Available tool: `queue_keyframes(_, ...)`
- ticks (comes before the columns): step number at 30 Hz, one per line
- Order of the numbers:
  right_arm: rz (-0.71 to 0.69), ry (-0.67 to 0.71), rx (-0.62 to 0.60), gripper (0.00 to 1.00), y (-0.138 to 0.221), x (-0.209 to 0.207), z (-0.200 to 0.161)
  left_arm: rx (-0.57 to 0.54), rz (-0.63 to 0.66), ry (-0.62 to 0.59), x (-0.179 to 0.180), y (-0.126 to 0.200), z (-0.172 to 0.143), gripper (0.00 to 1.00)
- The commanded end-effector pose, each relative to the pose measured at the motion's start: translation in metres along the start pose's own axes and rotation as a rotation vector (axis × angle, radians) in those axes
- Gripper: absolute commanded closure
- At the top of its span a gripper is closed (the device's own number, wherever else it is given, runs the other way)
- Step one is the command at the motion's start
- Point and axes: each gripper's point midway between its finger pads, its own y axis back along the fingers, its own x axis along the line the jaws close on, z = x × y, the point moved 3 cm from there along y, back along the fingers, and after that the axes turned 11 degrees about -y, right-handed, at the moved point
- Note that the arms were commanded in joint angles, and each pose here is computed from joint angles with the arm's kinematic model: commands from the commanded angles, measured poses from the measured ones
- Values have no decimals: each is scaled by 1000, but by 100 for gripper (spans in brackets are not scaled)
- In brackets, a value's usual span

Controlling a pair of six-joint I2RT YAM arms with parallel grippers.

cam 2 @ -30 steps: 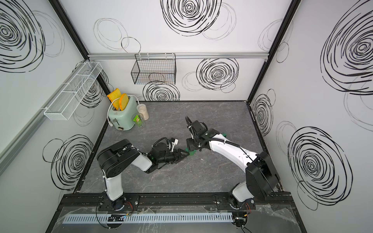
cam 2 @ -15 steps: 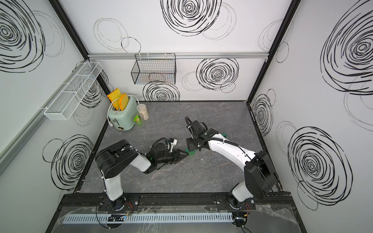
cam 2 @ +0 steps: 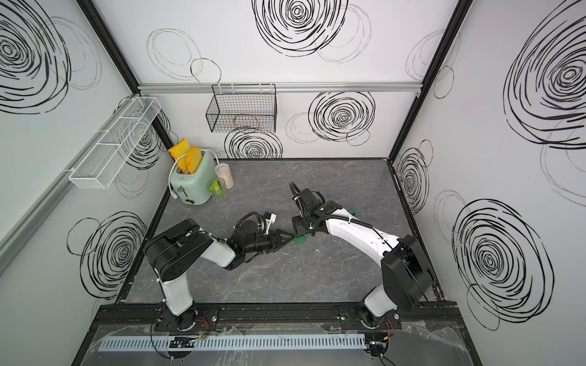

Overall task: Assemble the letter f with lego
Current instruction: Assemble the lego brick with the lego brick.

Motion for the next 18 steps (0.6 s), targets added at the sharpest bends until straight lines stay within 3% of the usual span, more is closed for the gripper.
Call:
queue_keyframes(1, -94, 34, 155, 43, -23, -19, -34, -22, -44, -28, -7, -5, 11, 48)
queue_keyframes(18, -108, 54, 219, 44, -36, -29, -52, -16, -10, -12, 10, -7, 10, 48)
